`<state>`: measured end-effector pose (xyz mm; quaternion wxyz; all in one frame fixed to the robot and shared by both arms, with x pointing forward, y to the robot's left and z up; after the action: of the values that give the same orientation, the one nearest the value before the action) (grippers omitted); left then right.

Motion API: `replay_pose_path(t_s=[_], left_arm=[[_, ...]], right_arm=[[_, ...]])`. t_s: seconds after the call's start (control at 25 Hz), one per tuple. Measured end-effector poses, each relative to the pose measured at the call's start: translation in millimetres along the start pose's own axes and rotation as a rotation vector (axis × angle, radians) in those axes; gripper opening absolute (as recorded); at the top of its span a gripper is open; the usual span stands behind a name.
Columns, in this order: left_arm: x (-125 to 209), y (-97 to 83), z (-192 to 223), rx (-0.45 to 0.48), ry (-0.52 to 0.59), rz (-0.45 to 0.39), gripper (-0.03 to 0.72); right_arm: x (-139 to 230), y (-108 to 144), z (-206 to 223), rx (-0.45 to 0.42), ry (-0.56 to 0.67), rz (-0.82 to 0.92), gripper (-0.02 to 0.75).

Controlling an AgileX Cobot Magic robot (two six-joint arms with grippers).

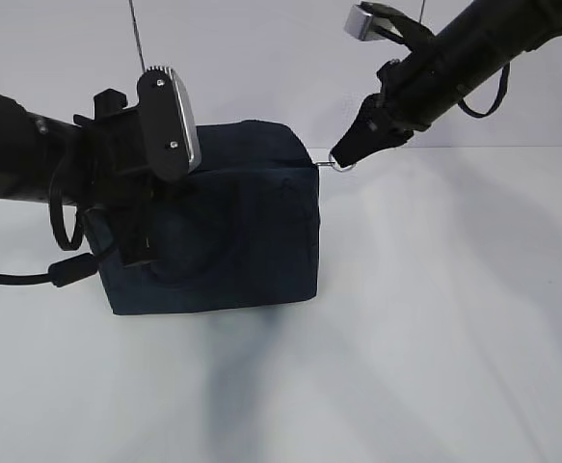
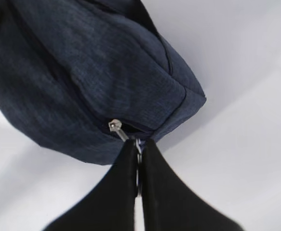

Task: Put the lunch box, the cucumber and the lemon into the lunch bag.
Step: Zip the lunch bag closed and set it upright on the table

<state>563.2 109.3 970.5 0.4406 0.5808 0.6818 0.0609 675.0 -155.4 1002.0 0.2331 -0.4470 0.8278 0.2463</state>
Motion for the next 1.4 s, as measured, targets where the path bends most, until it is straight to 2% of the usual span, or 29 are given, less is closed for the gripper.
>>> replay_pose_path(t_s=[0.08, 0.2, 0.44, 0.52, 0.68, 1.0, 1.4], left_arm=[[0, 0.0, 0, 0.000, 0.000, -0.001, -0.006], [0, -0.2, 0, 0.000, 0.000, 0.000, -0.006], [0, 0.6, 0, -0.005, 0.000, -0.002, -0.006], [0, 1.0, 0, -0.009, 0.001, -0.002, -0.006], [0, 1.4, 0, -0.011, 0.001, -0.002, -0.006], [0, 2.9, 0, -0.024, 0.002, -0.025, -0.006], [1, 5.1, 0, -0.040, 0.005, -0.035, -0.007]], right_arm=[[1, 0, 1, 0.001, 0.007, -0.119, 0.008], [1, -1, 2, 0.009, 0.011, -0.193, 0.008], [-6, 1, 2, -0.013, -0.046, -0.141, 0.008], [-8, 1, 2, -0.022, -0.069, -0.065, 0.008], [-10, 2, 2, -0.036, -0.081, 0.198, 0.008], [2, -2, 18, -0.102, -0.024, 0.603, 0.008], [-5, -1, 18, -0.160, -0.056, 0.901, 0.008]])
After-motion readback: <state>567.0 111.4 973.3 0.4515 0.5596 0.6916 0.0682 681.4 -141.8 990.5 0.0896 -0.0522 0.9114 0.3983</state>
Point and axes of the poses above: a point on each arm's last joint axis where the gripper is mounted, z pointing out along that axis toward the gripper, y along the wrist's bending axis when the last joint is at zero, x = y × z, the point moved 4 cm from there along z, pointing out along that axis toward the gripper, and after that the axes turned 3 degrees about -z, right-handed, at the moved point
